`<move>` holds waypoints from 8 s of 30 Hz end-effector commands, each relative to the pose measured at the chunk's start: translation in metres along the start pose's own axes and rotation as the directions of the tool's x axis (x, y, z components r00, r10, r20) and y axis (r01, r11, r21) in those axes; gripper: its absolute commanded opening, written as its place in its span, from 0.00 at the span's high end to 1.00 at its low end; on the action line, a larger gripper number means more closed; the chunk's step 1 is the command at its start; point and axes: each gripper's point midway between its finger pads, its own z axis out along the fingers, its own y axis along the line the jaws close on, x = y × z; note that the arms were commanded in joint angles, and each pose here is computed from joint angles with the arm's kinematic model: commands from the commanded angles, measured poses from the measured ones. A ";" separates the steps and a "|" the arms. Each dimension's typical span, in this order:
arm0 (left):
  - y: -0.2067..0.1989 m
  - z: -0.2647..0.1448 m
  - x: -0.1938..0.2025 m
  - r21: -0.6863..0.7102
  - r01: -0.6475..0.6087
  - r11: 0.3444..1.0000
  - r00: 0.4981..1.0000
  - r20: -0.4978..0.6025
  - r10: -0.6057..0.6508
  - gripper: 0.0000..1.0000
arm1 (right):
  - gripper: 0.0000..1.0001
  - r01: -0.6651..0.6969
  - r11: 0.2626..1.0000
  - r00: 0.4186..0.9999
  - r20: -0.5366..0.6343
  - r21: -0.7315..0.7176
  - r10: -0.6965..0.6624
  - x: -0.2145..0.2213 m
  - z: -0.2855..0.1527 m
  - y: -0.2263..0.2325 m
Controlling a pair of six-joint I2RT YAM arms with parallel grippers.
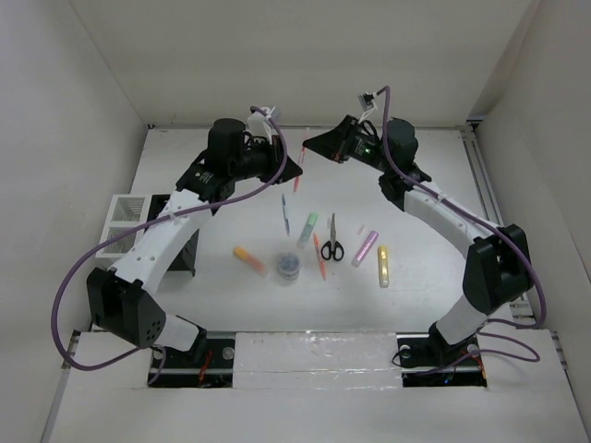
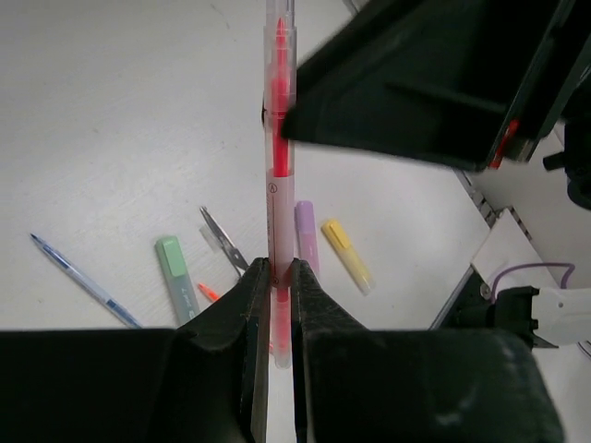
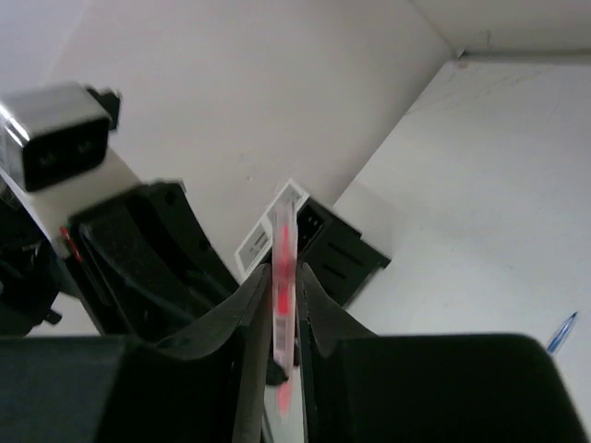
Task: Sort the stationery into containers
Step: Cap the pen, then place the stationery into the container, then grab a piece of stationery with the left arm, then grab a piece of stationery with the right arm
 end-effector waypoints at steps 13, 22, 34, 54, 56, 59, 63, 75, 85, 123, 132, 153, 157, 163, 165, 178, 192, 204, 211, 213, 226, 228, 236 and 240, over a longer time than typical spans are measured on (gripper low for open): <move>0.004 -0.014 -0.048 -0.065 -0.063 0.996 0.974 0.215 0.075 1.00 | 0.35 -0.011 0.991 0.999 -0.045 -0.135 0.005 0.002 -0.014 0.034; 0.031 -0.021 -0.070 -0.214 0.016 0.977 0.955 0.292 0.048 1.00 | 0.27 0.076 0.994 0.996 0.054 -0.082 -0.072 -0.039 -0.054 0.018; 0.093 -0.071 -0.106 -0.556 0.197 0.807 0.876 0.469 0.109 1.00 | 0.22 0.327 0.936 0.944 -0.092 0.126 -0.317 -0.035 -0.068 -0.027; 0.198 -0.232 -0.013 -0.805 0.593 -0.010 0.773 0.565 0.289 1.00 | 0.22 0.606 0.796 0.788 -0.140 0.002 -0.599 0.029 -0.031 -0.008; 0.216 -0.243 -0.011 -0.782 0.623 -0.033 0.765 0.599 0.236 1.00 | 0.22 0.607 0.795 0.790 -0.099 -0.020 -0.605 0.031 -0.035 0.017; 0.234 -0.253 -0.004 -0.770 0.635 -0.064 0.755 0.600 0.263 1.00 | 0.22 0.641 0.767 0.764 -0.058 -0.042 -0.642 0.044 -0.042 0.051; 0.246 -0.245 0.011 -0.777 0.628 -0.053 0.757 0.593 0.275 1.00 | 0.22 0.654 0.754 0.755 -0.019 -0.063 -0.656 0.062 -0.050 0.078; 0.270 -0.224 0.030 -0.810 0.583 -0.063 0.792 0.550 0.265 1.00 | 0.22 0.623 0.772 0.778 0.001 -0.124 -0.628 0.095 -0.058 0.081; 0.287 -0.219 0.053 -0.833 0.536 -0.139 0.832 0.493 0.256 1.00 | 0.21 0.626 0.765 0.777 0.031 -0.152 -0.629 0.101 -0.062 0.082; 0.239 -0.232 0.023 -0.796 0.604 -0.051 0.774 0.569 0.278 0.11 | 0.17 0.583 0.795 0.808 0.015 -0.167 -0.589 0.112 -0.049 0.075; 0.143 -0.204 -0.024 -0.788 0.481 0.385 0.771 0.589 0.241 0.00 | 0.00 0.488 0.743 0.872 -0.232 0.458 -0.430 0.081 -0.062 -0.034; 0.163 0.018 0.058 -0.839 0.180 0.513 0.983 0.142 -0.113 0.00 | 0.00 0.228 0.257 0.951 -0.159 0.939 -0.263 0.033 -0.206 -0.110; 0.175 0.043 0.079 -0.847 0.141 0.512 0.985 0.067 -0.161 0.02 | 0.00 0.280 0.306 0.946 -0.207 0.910 -0.250 0.039 -0.202 -0.113; 0.191 0.057 0.114 -0.877 0.100 0.470 0.973 -0.013 -0.232 0.07 | 0.00 0.293 0.419 0.945 -0.194 0.860 -0.263 0.042 -0.187 -0.100; 0.190 0.064 0.125 -0.861 0.093 0.501 0.966 -0.045 -0.256 0.08 | 0.00 0.295 0.434 0.943 -0.186 0.851 -0.277 0.040 -0.185 -0.097; 0.186 0.083 0.169 -0.801 0.060 0.596 0.925 -0.180 -0.334 0.25 | 0.00 0.291 0.487 0.943 -0.160 0.824 -0.293 0.036 -0.183 -0.087; 0.208 0.079 0.223 -0.843 -0.003 0.537 0.873 -0.264 -0.410 0.61 | 0.00 0.280 0.524 0.941 -0.122 0.804 -0.316 0.033 -0.189 -0.072; 0.212 0.068 0.234 -0.845 0.013 0.534 0.861 -0.263 -0.436 1.00 | 0.00 0.271 0.542 0.948 -0.125 0.795 -0.292 0.042 -0.196 -0.075; 0.187 0.031 0.145 -0.867 0.087 0.490 0.948 -0.079 -0.308 1.00 | 0.00 0.349 0.378 0.937 -0.306 0.858 -0.171 0.085 -0.217 -0.130; 0.163 0.019 0.108 -0.841 0.109 0.531 0.967 -0.034 -0.253 1.00 | 0.00 0.335 0.320 0.942 -0.315 0.886 -0.113 0.094 -0.220 -0.146; 0.099 -0.057 0.079 -0.745 0.027 0.667 0.996 -0.038 -0.083 1.00 | 0.13 0.207 0.222 0.977 -0.188 0.953 -0.101 0.100 -0.201 -0.176; 0.102 -0.067 0.092 -0.748 0.007 0.663 0.995 -0.061 -0.079 1.00 | 0.17 0.218 0.184 0.975 -0.205 0.958 -0.085 0.106 -0.201 -0.187; 0.090 -0.091 0.100 -0.682 0.025 0.730 1.000 0.015 -0.020 1.00 | 0.28 0.208 0.167 0.977 -0.199 0.964 -0.071 0.118 -0.180 -0.196; 0.085 -0.091 0.100 -0.656 0.035 0.754 0.999 0.032 -0.018 1.00 | 0.31 0.180 0.148 0.983 -0.172 0.973 -0.065 0.120 -0.166 -0.205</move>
